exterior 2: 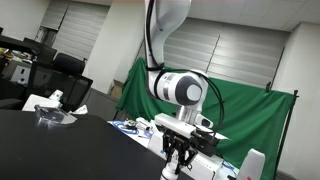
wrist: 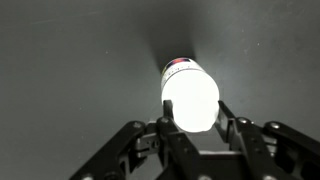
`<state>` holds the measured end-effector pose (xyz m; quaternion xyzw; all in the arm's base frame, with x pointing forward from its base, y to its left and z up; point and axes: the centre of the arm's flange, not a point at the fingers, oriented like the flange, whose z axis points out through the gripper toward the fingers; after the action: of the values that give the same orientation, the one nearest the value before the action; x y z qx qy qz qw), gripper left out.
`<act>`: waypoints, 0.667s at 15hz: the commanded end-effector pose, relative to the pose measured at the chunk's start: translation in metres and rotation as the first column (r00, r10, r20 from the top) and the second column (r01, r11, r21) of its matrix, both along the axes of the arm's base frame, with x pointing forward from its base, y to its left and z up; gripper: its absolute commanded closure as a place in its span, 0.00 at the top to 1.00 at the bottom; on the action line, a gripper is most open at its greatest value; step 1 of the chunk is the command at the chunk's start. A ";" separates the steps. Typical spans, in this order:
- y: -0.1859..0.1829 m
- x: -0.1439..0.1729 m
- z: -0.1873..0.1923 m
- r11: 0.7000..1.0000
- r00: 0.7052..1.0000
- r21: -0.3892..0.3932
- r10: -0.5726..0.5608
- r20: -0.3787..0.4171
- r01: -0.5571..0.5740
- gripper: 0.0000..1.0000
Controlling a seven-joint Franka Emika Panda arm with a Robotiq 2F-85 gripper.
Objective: Move the bottle forward
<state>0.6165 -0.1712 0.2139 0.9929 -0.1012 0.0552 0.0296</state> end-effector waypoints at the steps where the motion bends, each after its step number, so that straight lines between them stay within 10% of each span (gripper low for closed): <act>1: 0.019 -0.057 0.015 1.000 1.000 -0.024 0.019 -0.001 -0.019 0.19; 10: 0.044 -0.145 0.035 0.998 0.998 -0.011 0.066 0.000 -0.066 0.19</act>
<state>0.5127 -0.1381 0.2383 0.9955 -0.0716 0.0529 0.0336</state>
